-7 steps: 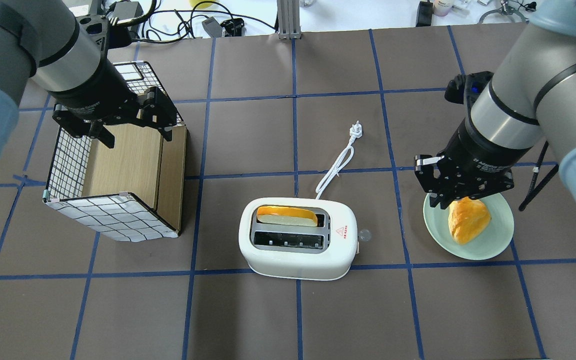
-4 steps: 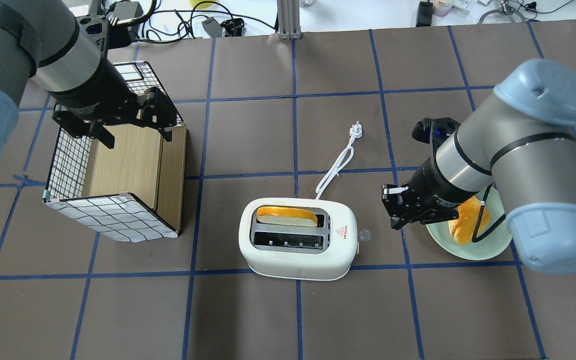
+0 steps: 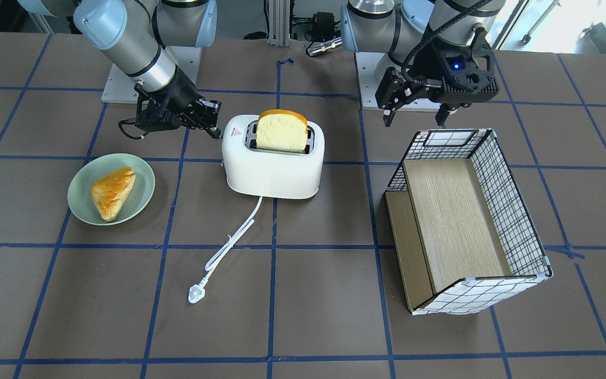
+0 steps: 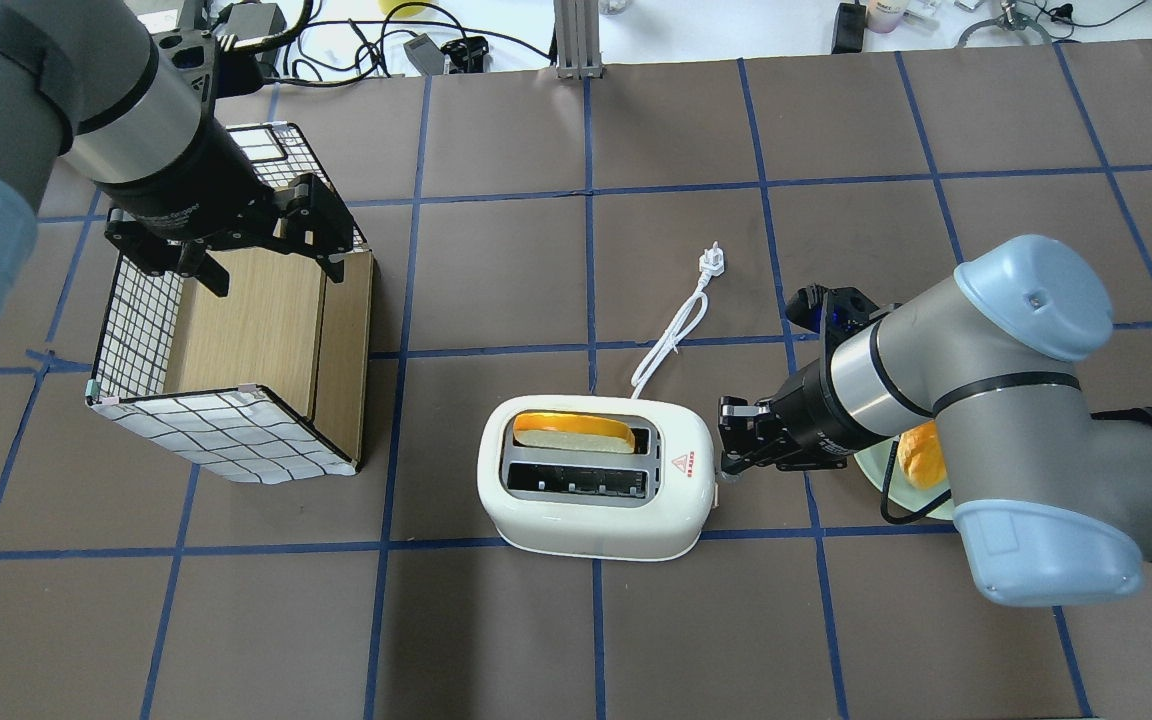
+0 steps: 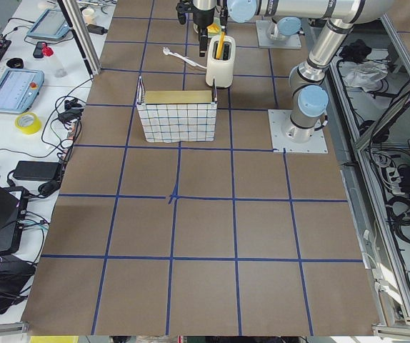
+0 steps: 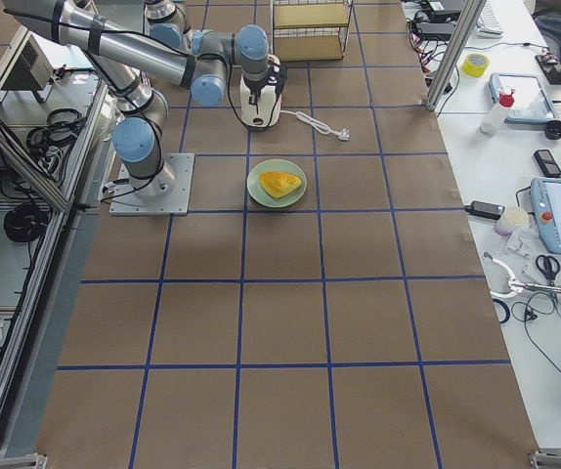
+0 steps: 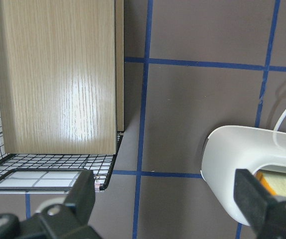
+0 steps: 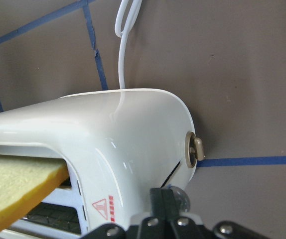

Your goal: Press toaster with right arm

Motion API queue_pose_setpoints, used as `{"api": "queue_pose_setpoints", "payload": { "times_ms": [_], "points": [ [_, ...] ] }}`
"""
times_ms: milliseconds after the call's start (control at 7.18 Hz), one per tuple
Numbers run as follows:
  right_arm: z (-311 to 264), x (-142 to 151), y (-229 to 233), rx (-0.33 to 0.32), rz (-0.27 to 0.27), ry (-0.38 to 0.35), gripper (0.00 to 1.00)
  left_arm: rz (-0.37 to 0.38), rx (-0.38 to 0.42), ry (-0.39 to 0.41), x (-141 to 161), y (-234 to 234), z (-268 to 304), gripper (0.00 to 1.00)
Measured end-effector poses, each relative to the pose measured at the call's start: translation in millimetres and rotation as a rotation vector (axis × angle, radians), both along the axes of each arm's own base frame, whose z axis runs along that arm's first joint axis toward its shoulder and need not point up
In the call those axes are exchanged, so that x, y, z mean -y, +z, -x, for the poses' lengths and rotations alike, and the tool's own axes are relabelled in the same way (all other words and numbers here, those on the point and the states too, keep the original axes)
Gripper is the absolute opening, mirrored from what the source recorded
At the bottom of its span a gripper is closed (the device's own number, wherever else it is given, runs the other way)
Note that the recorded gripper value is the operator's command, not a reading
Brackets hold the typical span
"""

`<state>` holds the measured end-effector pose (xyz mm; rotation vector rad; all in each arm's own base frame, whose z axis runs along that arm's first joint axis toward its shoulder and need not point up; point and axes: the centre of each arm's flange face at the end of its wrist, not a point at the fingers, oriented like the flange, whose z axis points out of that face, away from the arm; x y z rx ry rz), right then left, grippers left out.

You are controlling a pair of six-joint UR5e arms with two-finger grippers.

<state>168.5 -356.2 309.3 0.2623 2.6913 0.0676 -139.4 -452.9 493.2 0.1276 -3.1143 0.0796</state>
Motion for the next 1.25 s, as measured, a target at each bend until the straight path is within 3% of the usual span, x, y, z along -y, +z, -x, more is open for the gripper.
{"api": "queue_pose_setpoints", "payload": {
  "times_ms": [557, 1253],
  "points": [
    [-0.9, 1.5, -0.8, 0.011, 0.012, -0.003, 0.00, -0.001, 0.000, 0.000, -0.1, -0.1, 0.0, 1.00],
    [0.7, 0.4, -8.9, -0.009, -0.025, -0.004, 0.00, -0.001, 0.000, 0.000, -0.1, -0.1, 0.0, 1.00]
  ]
}}
